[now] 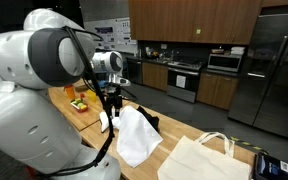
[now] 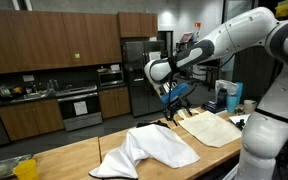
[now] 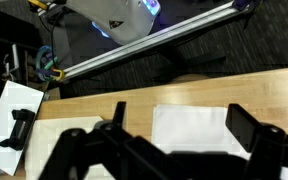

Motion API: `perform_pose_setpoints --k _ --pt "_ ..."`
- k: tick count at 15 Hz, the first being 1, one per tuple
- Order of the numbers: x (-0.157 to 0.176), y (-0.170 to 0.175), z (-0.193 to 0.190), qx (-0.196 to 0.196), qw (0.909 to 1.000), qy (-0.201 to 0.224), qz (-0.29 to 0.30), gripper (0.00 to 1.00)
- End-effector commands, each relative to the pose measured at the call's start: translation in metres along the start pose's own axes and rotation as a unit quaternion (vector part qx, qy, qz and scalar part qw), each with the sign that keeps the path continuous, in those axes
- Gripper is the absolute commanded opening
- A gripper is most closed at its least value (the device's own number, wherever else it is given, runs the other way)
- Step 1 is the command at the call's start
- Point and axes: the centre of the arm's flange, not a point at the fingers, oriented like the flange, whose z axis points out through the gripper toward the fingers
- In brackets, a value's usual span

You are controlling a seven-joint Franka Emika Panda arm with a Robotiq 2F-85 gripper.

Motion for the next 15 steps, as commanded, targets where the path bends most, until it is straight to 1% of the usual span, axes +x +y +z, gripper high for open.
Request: perform_pose_setpoints --k 1,3,6,9,11,12,13,14,15 --pt "0.015 -0.013 0.001 -0.015 0.9951 0.004 -0.098 1.0" --pt "0.029 -0.015 0.015 -0.014 0.988 0.001 -0.154 1.0" --pt "0.054 -0.019 0.031 -0.005 0.9712 0.005 -0.238 1.0" --pt "0.089 -0.023 0.037 -0.007 0.9471 0.009 -0.321 1.0" --pt "0.115 -0.032 0.039 0.006 0.9301 0.02 -0.367 1.0" --pt "0.128 -0.039 0.04 0.021 0.9289 0.027 -0.369 1.0" --pt "0.14 -0.047 0.042 0.028 0.9297 0.031 -0.366 1.0" --pt "0.15 -0.055 0.045 0.032 0.9269 0.034 -0.372 1.0" --pt "0.163 -0.067 0.049 0.034 0.9263 0.037 -0.373 1.0"
